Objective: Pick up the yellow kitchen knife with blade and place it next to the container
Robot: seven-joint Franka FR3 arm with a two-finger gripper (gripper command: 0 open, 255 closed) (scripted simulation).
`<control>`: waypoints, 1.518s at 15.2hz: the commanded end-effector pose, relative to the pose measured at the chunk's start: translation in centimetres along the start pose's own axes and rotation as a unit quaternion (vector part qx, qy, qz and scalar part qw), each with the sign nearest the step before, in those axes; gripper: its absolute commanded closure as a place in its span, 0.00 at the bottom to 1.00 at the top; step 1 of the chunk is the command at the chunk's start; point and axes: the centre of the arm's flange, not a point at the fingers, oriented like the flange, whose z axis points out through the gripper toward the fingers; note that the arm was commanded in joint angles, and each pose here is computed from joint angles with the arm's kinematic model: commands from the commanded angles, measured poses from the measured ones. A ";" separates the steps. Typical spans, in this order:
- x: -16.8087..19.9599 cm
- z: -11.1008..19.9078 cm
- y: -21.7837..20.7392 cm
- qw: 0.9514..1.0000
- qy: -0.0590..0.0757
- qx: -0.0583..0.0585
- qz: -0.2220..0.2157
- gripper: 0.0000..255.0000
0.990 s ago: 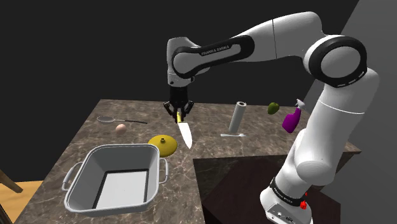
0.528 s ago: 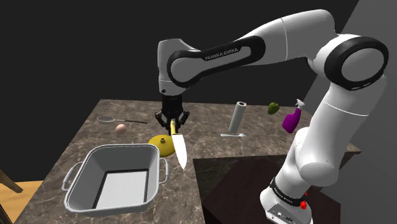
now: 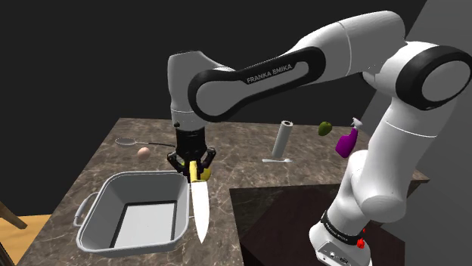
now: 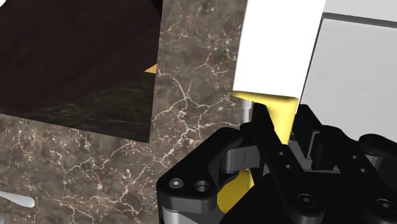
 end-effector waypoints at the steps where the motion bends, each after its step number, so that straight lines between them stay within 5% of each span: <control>1: -2.4 0.3 -1.1 1.000 0.000 0.000 0.001 1.00; 20: -24.3 3.3 -13.0 1.000 0.000 0.000 0.001 1.00; 23: -24.9 4.5 -13.4 1.000 0.000 0.000 0.001 1.00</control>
